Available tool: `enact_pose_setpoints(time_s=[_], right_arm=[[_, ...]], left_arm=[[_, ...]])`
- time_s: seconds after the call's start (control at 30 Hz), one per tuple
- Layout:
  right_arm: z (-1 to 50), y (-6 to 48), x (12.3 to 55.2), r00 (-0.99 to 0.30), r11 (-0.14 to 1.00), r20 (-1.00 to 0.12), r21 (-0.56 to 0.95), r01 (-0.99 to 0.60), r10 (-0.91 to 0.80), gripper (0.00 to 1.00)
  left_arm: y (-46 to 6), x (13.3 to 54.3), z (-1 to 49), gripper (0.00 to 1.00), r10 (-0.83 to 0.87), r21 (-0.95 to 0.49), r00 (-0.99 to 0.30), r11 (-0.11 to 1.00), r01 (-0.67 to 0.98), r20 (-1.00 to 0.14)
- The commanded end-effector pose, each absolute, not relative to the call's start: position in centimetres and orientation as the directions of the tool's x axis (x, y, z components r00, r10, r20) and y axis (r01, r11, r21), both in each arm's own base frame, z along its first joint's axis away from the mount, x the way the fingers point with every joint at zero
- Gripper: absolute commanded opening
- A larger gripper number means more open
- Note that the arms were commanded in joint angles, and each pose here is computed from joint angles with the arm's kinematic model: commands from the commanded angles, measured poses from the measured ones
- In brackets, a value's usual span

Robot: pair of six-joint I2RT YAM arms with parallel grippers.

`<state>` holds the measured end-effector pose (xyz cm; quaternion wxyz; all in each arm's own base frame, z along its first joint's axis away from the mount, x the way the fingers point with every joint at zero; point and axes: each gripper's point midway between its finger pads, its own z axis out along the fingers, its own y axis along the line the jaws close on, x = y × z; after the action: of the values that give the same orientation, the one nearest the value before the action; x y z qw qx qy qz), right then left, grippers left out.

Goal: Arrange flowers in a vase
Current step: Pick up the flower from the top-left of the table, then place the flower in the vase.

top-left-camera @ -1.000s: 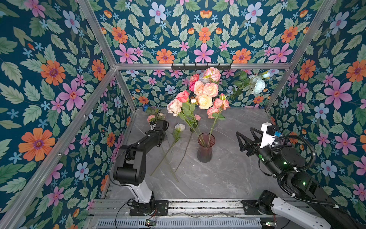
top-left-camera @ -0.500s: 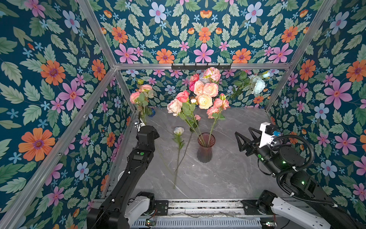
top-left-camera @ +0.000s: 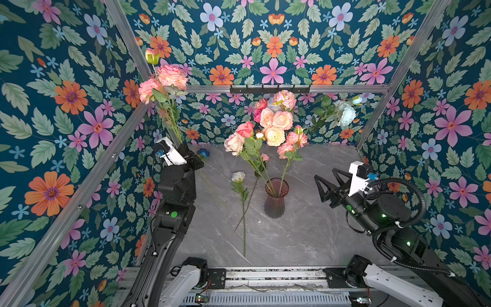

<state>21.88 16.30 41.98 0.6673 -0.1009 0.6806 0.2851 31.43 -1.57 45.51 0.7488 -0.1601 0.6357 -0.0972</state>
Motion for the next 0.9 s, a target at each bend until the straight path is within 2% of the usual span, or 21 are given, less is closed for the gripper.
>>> enact_pose_setpoints(time_s=[0.0, 0.13, 0.17, 0.3, 0.47, 0.6, 0.8, 0.87], right_arm=[[42.6, 17.5, 21.3, -0.111, 0.775, -0.965, 0.257, -0.577, 0.237, 0.86], [43.6, 19.6, 20.2, -0.16, 0.689, -0.959, 0.281, -0.668, 0.236, 0.88], [44.1, 20.3, 19.9, -0.176, 0.658, -0.955, 0.291, -0.694, 0.238, 0.92], [46.6, 24.0, 18.2, -0.242, 0.489, -0.942, 0.328, -0.808, 0.232, 0.95], [50.1, 30.5, 15.2, -0.159, 0.361, -0.977, 0.201, -0.911, 0.143, 0.95], [52.0, 34.4, 15.8, -0.179, 0.287, -0.972, 0.216, -0.933, 0.151, 0.9], [52.9, 38.2, 16.4, -0.204, 0.211, -0.969, 0.23, -0.95, 0.138, 0.91], [53.0, 39.1, 16.4, -0.208, 0.189, -0.969, 0.232, -0.954, 0.136, 0.91]], left_arm=[[-5.6, 30.4, 44.2, 0.0, -0.368, -0.363, 0.008, 0.92, 0.15, -0.93], [-9.1, 27.3, 45.6, 0.0, -0.38, -0.366, -0.041, 0.849, 0.381, -0.924], [-9.9, 26.4, 45.9, 0.0, -0.376, -0.359, -0.049, 0.826, 0.435, -0.925], [-12.6, 22.3, 47.2, 0.0, -0.355, -0.289, -0.027, 0.713, 0.639, -0.935], [-14.3, 19.7, 47.6, 0.0, -0.35, -0.262, -0.042, 0.61, 0.748, -0.936], [-15.9, 17.0, 48.8, 0.0, -0.381, -0.239, -0.058, 0.449, 0.861, -0.923], [-17.8, 14.3, 48.9, 0.0, -0.374, -0.237, -0.145, 0.212, 0.948, -0.916], [-18.1, 13.9, 48.5, 0.0, -0.366, -0.243, -0.168, 0.17, 0.955, -0.915]])
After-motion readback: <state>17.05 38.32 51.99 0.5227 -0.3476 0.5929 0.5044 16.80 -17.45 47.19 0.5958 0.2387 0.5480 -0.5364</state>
